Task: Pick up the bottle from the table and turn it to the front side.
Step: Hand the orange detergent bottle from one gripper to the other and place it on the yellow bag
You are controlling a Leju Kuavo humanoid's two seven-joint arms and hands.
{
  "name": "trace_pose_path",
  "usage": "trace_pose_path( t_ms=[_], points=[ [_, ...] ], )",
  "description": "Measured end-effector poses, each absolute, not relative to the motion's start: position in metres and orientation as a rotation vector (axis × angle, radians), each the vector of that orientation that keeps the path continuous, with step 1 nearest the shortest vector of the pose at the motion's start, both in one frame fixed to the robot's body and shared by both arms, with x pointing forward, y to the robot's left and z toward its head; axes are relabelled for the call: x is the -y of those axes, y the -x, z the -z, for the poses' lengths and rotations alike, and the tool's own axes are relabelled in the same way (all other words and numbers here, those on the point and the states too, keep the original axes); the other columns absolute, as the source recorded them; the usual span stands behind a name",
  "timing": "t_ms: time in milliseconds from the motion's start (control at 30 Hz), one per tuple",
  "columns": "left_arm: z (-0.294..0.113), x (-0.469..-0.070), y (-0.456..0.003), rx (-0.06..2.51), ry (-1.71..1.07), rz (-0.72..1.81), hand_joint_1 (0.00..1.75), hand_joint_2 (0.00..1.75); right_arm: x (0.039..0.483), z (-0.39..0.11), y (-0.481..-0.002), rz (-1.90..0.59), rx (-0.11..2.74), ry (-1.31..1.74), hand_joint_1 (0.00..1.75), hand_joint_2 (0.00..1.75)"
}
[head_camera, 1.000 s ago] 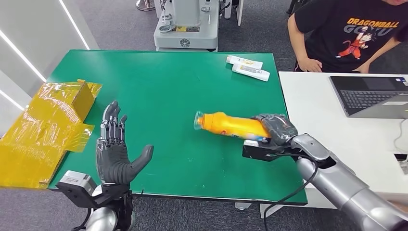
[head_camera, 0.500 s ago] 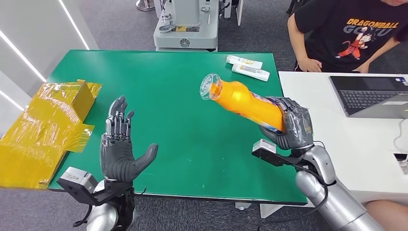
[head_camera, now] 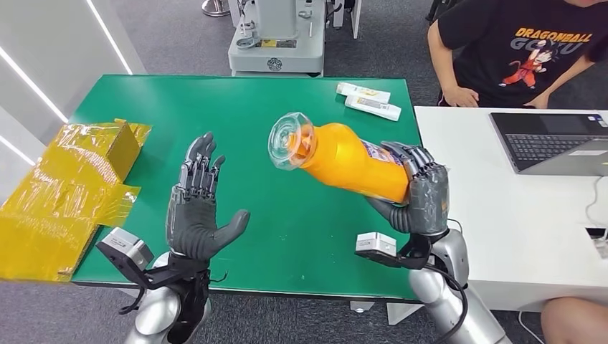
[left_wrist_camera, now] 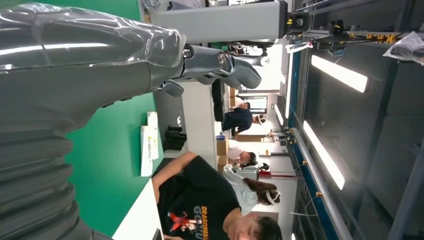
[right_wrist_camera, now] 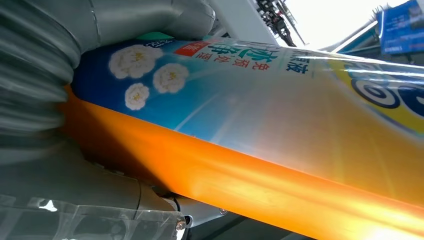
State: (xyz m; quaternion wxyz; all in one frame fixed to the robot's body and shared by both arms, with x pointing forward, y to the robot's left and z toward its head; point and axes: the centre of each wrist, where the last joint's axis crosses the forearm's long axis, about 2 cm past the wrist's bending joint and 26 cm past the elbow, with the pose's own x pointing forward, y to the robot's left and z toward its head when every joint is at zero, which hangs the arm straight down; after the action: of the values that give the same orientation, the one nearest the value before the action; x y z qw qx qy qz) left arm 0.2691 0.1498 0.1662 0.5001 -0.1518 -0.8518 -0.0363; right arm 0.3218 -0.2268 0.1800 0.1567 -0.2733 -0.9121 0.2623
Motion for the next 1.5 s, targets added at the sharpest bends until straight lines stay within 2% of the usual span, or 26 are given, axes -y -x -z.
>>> trace_pose_path(
  t_ms=[433,667,833,1300,1500],
  points=[
    [-0.169,-0.137,-0.276,2.008,0.486,0.164,0.0,1.75,0.193,-0.182,-0.313,-0.639,2.635,0.713,1.75,1.75],
    [-0.178,-0.13,-0.284,2.014,0.518,0.171,0.0,1.75,0.169,-0.182,-0.327,-0.592,2.546,0.59,1.75,1.75],
    [-0.182,-0.129,-0.288,2.028,0.515,0.181,0.0,1.75,0.162,-0.175,-0.334,-0.648,2.445,0.46,1.75,1.75],
    [-0.18,-0.13,-0.294,2.019,0.503,0.185,0.0,1.75,0.156,-0.163,-0.337,-0.77,2.364,0.381,1.75,1.75],
    [-0.171,-0.13,-0.295,2.01,0.4,0.223,0.0,1.75,0.153,-0.165,-0.336,-0.797,2.365,0.368,1.75,1.75]
  ],
)
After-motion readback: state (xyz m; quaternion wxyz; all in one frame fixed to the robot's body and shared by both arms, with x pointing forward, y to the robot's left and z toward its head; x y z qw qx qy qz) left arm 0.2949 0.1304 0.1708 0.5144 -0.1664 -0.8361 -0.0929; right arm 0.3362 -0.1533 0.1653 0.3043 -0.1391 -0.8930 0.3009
